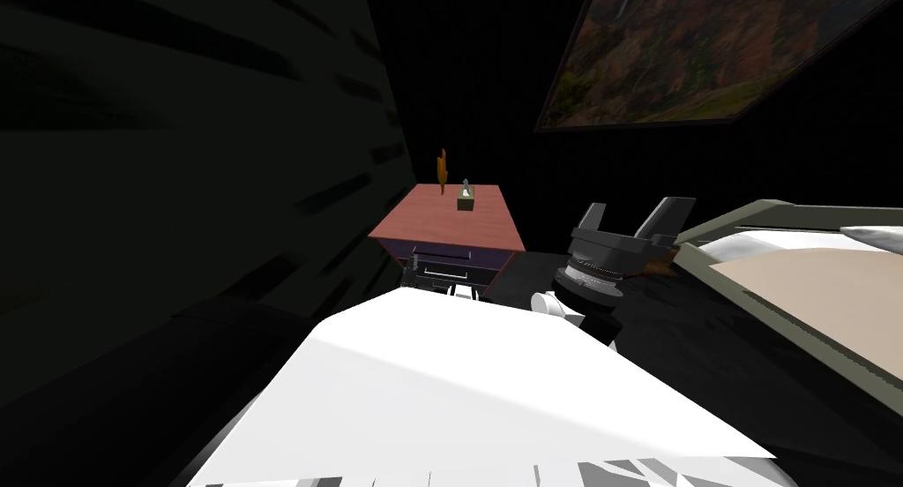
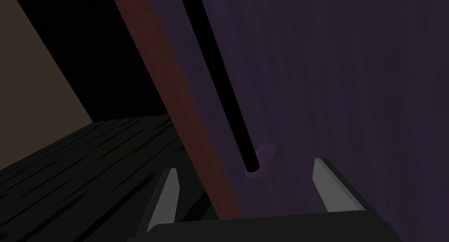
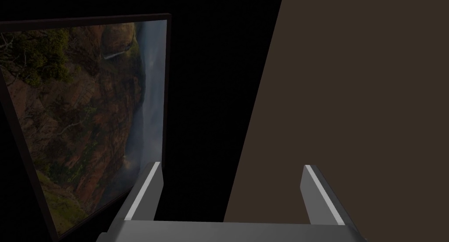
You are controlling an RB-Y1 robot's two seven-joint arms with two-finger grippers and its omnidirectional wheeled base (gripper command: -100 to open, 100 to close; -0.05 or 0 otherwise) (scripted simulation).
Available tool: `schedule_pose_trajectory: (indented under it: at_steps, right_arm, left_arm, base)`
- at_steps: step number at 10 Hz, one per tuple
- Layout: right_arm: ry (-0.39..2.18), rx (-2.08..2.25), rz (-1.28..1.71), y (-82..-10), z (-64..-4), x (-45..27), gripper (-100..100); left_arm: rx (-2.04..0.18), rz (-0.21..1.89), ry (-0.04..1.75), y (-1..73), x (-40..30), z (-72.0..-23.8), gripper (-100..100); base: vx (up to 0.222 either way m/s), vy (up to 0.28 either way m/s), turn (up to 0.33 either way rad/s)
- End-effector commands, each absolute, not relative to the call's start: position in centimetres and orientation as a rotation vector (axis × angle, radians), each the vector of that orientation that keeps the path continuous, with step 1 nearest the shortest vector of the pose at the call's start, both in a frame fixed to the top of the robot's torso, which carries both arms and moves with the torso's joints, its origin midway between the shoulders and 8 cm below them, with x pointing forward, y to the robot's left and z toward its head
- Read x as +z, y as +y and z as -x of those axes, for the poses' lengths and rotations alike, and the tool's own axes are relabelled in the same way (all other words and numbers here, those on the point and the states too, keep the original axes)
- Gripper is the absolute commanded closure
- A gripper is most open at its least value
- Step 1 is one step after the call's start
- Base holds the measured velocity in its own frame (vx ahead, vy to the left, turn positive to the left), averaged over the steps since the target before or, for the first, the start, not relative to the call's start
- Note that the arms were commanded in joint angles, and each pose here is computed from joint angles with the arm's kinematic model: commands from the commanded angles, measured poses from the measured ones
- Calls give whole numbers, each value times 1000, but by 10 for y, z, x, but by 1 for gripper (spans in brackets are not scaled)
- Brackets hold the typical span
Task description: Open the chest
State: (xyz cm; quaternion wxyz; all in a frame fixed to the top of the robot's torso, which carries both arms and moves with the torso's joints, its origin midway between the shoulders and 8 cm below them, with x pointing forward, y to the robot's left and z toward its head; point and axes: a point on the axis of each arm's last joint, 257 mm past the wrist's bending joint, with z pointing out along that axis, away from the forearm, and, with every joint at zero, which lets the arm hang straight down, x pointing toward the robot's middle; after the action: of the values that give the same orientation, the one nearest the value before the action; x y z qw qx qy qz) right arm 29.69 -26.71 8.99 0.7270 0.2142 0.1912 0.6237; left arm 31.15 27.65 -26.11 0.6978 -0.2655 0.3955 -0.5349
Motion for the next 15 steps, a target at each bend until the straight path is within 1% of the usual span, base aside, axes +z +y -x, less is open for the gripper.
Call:
schedule_pose_trajectory:
  at_steps: [1, 5, 6, 9, 10, 11, 12, 13, 15]
  right_arm:
    - [421, 1375, -472, -267, -297, 90, 0]
    - [421, 1375, -472, -267, -297, 90, 0]
    - [421, 1375, -472, -267, -297, 90, 0]
    - [421, 1375, -472, -267, -297, 90, 0]
    - [421, 1375, -472, -267, -297, 90, 0]
    - [421, 1375, -472, -267, -297, 90, 0]
    - [421, 1375, -472, -267, -297, 90, 0]
    - [421, 1375, -472, -267, -297, 90, 0]
    - [421, 1375, -472, -267, -297, 90, 0]
  left_arm:
    - [-1199, 623, 874, 262, -273, -305, -100]
    - [-1218, 688, 831, 237, -282, -300, -100]
    - [-1215, 678, 838, 241, -281, -300, -100]
    - [-1111, 718, 825, 309, -287, -313, -100]
    - [-1094, 720, 818, 316, -287, -311, -100]
    - [-1057, 733, 806, 341, -286, -314, -100]
    - [-1028, 745, 794, 362, -285, -318, -100]
    - [-1014, 746, 787, 368, -284, -316, -100]
    - [-946, 772, 747, 416, -278, -319, -100]
  base:
    - [19, 7, -30]
    - [12, 2, -21]
    - [0, 0, 0]
    - [-116, -65, -401]
    - [-114, -66, -145]
    - [-98, -61, -275]
    - [-124, -87, -515]
    - [-93, -66, -119]
    - [-90, -79, -283]
